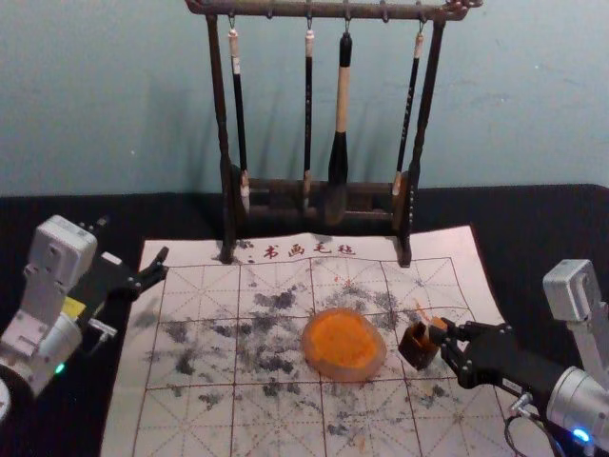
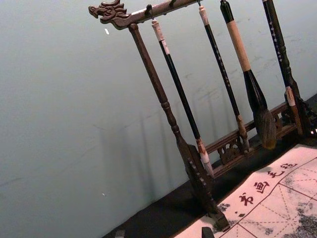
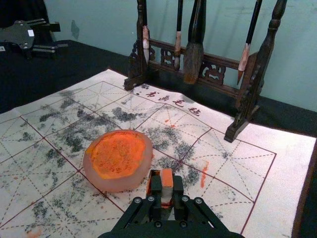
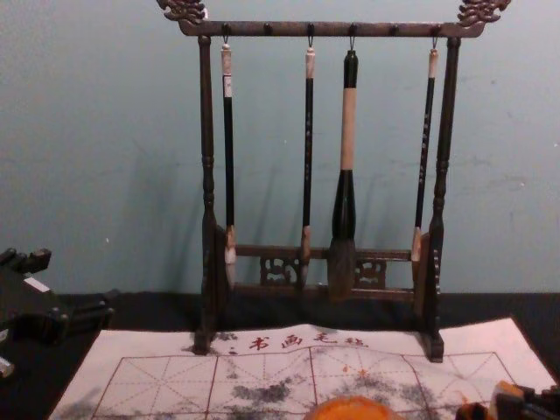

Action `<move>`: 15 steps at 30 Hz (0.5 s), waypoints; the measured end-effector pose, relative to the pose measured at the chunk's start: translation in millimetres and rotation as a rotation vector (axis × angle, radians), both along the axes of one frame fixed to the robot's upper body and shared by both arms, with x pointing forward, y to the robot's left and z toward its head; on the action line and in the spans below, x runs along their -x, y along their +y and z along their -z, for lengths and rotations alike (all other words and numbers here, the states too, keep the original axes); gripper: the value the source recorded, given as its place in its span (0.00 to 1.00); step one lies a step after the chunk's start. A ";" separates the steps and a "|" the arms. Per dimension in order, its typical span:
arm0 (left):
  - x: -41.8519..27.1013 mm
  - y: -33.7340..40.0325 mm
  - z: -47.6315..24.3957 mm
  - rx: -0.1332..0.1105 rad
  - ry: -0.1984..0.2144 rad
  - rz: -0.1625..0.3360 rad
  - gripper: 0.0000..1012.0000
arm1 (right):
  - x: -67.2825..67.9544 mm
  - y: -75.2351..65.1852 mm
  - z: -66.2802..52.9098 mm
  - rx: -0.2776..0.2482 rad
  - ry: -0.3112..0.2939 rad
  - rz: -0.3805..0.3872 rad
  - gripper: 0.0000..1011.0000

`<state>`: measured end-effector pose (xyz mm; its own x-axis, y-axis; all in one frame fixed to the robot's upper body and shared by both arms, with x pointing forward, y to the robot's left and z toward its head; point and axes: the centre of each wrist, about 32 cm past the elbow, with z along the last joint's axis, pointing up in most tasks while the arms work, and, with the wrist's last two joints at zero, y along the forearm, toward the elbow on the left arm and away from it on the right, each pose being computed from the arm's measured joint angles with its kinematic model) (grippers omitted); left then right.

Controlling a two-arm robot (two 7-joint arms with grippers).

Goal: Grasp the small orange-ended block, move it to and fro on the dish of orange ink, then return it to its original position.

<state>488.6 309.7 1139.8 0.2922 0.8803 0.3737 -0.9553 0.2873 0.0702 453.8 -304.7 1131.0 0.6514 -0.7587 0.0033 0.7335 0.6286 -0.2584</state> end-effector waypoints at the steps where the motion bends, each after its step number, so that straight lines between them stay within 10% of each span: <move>1: 0.0 0.0 0.0 0.000 0.000 0.000 0.99 | 0.0 0.0 0.0 0.000 0.000 0.000 0.08; 15: 0.0 0.0 0.0 0.000 0.000 0.000 0.99 | 1.3 0.2 -3.9 -0.012 0.004 -0.024 0.08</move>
